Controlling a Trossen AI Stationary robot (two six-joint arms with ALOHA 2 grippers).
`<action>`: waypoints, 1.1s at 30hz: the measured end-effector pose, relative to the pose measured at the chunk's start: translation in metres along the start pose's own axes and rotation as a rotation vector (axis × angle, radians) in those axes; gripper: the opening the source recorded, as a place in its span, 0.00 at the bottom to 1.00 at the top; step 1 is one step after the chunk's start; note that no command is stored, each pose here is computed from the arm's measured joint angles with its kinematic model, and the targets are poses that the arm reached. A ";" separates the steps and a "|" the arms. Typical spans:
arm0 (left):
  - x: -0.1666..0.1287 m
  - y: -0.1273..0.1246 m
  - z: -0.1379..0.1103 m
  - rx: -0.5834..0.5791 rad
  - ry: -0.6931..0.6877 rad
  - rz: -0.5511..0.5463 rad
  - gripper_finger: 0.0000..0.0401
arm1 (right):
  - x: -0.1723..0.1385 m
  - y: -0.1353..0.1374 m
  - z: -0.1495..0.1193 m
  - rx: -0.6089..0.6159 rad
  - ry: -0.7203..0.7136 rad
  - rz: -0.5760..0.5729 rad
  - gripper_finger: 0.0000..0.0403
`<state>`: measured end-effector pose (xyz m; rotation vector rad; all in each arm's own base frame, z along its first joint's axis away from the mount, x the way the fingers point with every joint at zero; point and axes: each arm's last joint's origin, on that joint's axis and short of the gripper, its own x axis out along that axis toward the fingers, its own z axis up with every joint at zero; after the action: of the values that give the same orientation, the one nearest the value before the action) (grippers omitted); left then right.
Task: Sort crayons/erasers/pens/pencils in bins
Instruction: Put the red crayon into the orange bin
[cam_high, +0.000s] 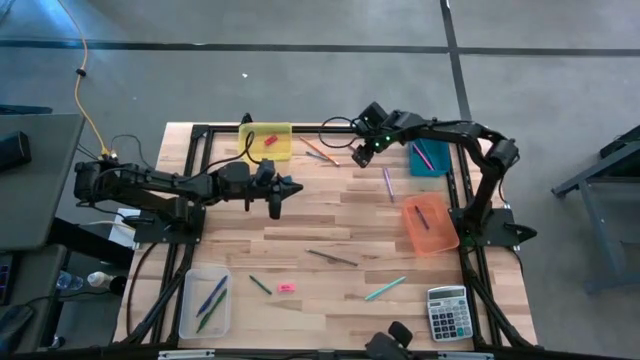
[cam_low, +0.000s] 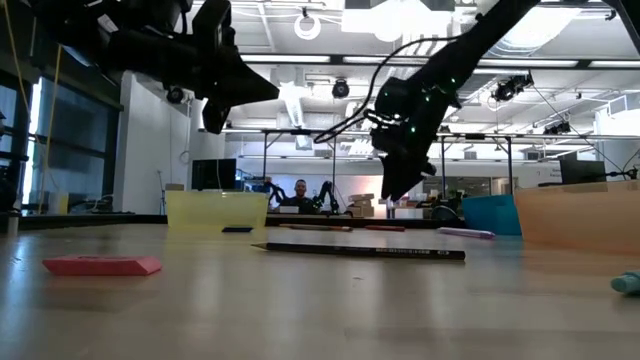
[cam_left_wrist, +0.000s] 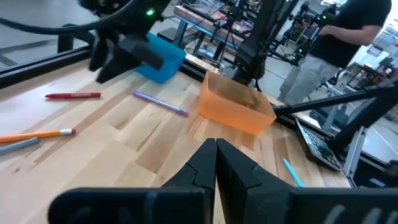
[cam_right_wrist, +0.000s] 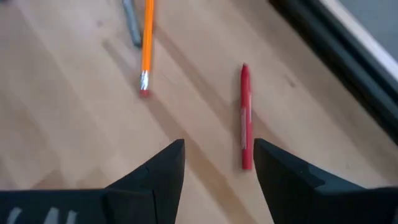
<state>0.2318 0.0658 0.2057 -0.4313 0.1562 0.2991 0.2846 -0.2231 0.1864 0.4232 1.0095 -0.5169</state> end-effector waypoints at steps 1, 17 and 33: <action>0.000 0.000 0.000 0.003 0.000 -0.001 0.00 | 0.003 -0.001 -0.002 0.007 -0.018 -0.013 0.45; 0.000 -0.009 -0.004 -0.046 0.018 -0.046 0.00 | 0.054 -0.011 -0.016 -0.002 0.063 -0.075 0.39; 0.000 0.000 0.000 -0.058 0.001 -0.006 0.00 | 0.049 -0.015 -0.016 0.046 0.146 -0.076 0.06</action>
<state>0.2318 0.0661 0.2058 -0.4889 0.1473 0.2976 0.2860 -0.2368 0.1346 0.4701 1.1593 -0.5852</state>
